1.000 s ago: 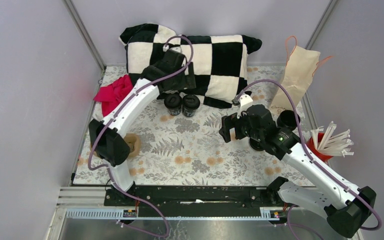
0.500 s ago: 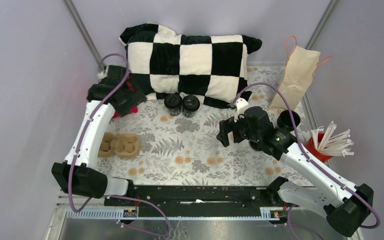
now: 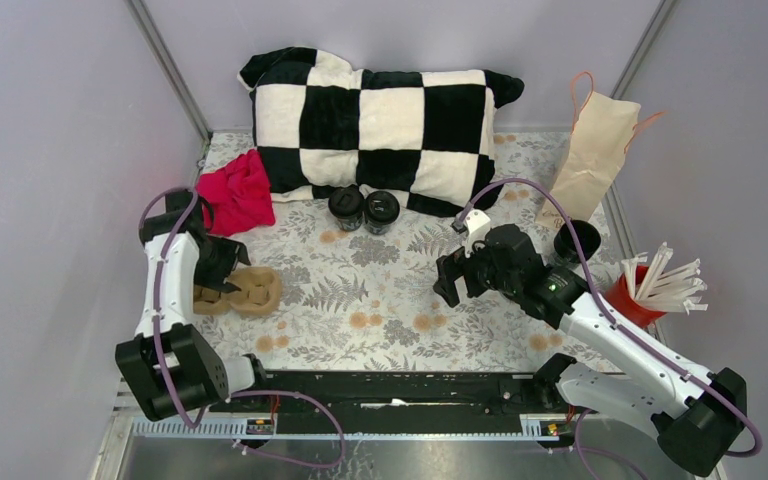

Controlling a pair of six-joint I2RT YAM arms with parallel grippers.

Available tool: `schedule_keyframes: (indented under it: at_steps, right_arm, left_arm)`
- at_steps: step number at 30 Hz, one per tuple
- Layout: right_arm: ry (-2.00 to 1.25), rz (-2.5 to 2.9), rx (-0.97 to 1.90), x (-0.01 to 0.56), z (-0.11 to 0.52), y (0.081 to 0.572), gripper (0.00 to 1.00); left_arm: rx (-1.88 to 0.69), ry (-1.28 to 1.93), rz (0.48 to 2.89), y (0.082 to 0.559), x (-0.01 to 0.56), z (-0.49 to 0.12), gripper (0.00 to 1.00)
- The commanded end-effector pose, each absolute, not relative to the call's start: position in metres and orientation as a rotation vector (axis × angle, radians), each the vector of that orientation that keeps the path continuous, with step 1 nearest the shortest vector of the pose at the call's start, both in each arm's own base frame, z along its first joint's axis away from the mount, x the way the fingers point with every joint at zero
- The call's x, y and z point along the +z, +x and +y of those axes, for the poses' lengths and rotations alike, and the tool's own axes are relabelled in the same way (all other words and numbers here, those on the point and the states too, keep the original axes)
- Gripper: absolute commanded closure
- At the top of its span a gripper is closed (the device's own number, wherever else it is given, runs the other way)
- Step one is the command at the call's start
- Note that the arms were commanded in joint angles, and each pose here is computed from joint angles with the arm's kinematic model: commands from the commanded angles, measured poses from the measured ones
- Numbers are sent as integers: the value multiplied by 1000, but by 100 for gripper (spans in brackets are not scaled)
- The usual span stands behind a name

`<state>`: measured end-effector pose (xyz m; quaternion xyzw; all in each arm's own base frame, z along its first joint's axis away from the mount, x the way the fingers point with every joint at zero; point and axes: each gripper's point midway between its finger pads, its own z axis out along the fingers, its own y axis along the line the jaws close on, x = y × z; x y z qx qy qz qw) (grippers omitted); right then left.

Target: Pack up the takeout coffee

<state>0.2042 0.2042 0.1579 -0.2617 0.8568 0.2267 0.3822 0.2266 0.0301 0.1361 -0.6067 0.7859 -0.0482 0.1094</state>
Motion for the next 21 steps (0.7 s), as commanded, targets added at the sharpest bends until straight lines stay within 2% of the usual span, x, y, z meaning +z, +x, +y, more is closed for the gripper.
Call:
schedule_keyframes:
  at_steps: [1, 10, 12, 15, 17, 21]
  right_arm:
    - [-690, 2108, 580, 172, 210, 210, 0]
    - [-697, 2110, 569, 171, 208, 210, 0]
    - [-697, 2108, 571, 171, 208, 210, 0]
    - [-701, 2108, 569, 170, 208, 209, 0]
    - [-703, 2104, 569, 170, 208, 209, 0]
    - [-701, 2102, 576, 169, 209, 209, 0]
  left_arm:
    - [-189, -1969, 2174, 239, 123, 35, 40]
    - [-50, -2047, 2095, 239, 116, 65, 43]
    - [-11, -1898, 2158, 245, 127, 78, 42]
    - [96, -1595, 2337, 247, 138, 95, 28]
    - [145, -1462, 2425, 240, 139, 99, 23]
    - [178, -1386, 2503, 225, 132, 97, 27]
